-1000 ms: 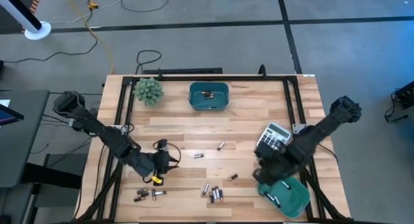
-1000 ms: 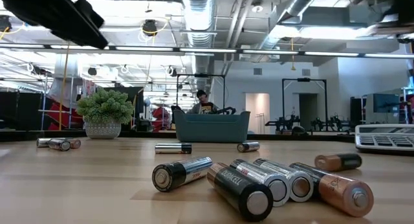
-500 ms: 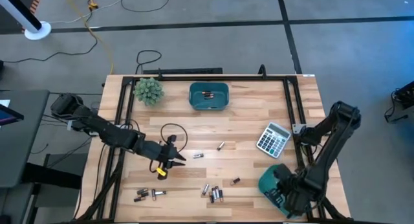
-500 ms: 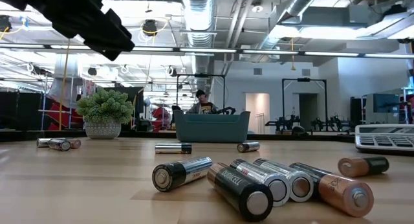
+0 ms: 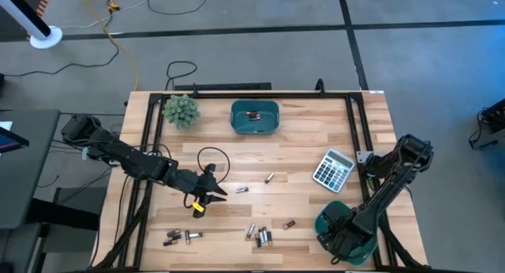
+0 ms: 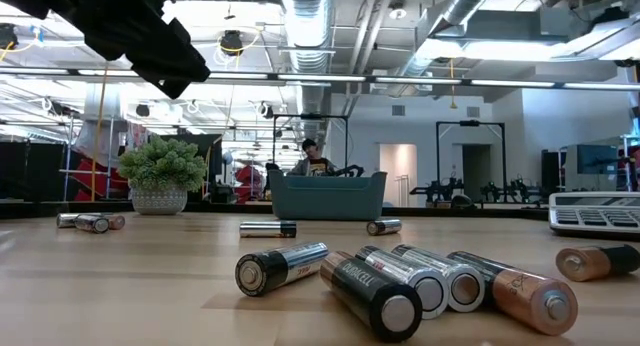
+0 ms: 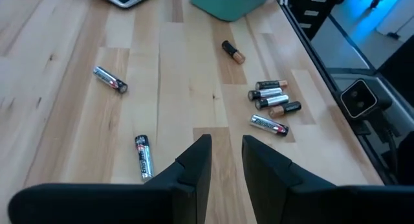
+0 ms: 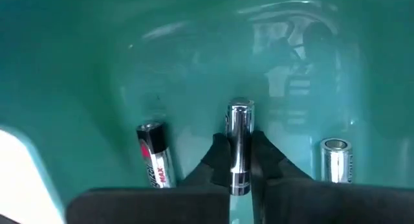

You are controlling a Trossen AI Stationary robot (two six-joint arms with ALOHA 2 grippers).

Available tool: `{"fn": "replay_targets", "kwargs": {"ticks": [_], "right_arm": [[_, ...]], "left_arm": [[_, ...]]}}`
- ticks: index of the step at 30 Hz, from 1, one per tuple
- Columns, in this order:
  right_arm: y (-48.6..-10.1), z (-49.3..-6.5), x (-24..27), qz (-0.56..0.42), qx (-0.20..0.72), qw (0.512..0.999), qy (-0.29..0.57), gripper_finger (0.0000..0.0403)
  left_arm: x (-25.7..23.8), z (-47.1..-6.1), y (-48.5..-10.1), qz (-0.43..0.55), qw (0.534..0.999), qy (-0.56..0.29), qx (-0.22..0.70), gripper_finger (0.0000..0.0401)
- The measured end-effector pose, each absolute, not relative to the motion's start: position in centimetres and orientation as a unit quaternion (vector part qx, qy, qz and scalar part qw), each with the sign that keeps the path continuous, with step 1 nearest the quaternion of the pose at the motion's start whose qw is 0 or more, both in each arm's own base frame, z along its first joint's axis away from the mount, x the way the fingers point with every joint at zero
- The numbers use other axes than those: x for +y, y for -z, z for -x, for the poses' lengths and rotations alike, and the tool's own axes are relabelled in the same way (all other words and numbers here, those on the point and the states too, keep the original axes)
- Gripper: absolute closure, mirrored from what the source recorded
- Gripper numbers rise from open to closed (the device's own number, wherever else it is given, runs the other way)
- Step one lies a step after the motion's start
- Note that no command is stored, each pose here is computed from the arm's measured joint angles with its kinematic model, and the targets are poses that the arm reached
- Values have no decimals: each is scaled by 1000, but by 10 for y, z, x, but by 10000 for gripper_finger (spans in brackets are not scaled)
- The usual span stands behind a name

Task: Sort batteries
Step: Put the silver battery into the green bin

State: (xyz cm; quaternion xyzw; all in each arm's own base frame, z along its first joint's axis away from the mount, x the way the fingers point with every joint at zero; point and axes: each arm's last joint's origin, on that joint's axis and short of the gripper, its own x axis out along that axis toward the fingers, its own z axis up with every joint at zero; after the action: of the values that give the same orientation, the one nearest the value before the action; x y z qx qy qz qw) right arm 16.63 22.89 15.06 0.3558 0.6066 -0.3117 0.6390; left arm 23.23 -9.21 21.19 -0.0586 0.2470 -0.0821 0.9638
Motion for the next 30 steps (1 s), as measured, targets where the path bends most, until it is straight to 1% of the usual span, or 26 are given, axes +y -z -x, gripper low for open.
{"fn": "replay_targets", "kwargs": {"ticks": [6, 11, 15, 21, 25, 30], "right_arm": [[-150, -166, 229, -352, 608, 638, 315, 329], [-155, -165, 227, -357, 609, 637, 310, 292], [-165, -163, 225, -368, 607, 639, 296, 274], [-193, -157, 217, -393, 603, 645, 256, 267], [-215, -150, 206, -417, 587, 651, 241, 274], [-238, -143, 189, -435, 525, 692, 238, 282]], "left_arm": [[-92, -232, -211, 117, 957, 66, 256, 318], [-92, -232, -211, 117, 957, 65, 256, 318], [-92, -232, -211, 125, 956, 63, 256, 318], [-91, -235, -217, 211, 943, 39, 253, 318], [-87, -239, -223, 215, 943, 27, 254, 318], [-83, -242, -230, 199, 943, 17, 265, 318]]}}
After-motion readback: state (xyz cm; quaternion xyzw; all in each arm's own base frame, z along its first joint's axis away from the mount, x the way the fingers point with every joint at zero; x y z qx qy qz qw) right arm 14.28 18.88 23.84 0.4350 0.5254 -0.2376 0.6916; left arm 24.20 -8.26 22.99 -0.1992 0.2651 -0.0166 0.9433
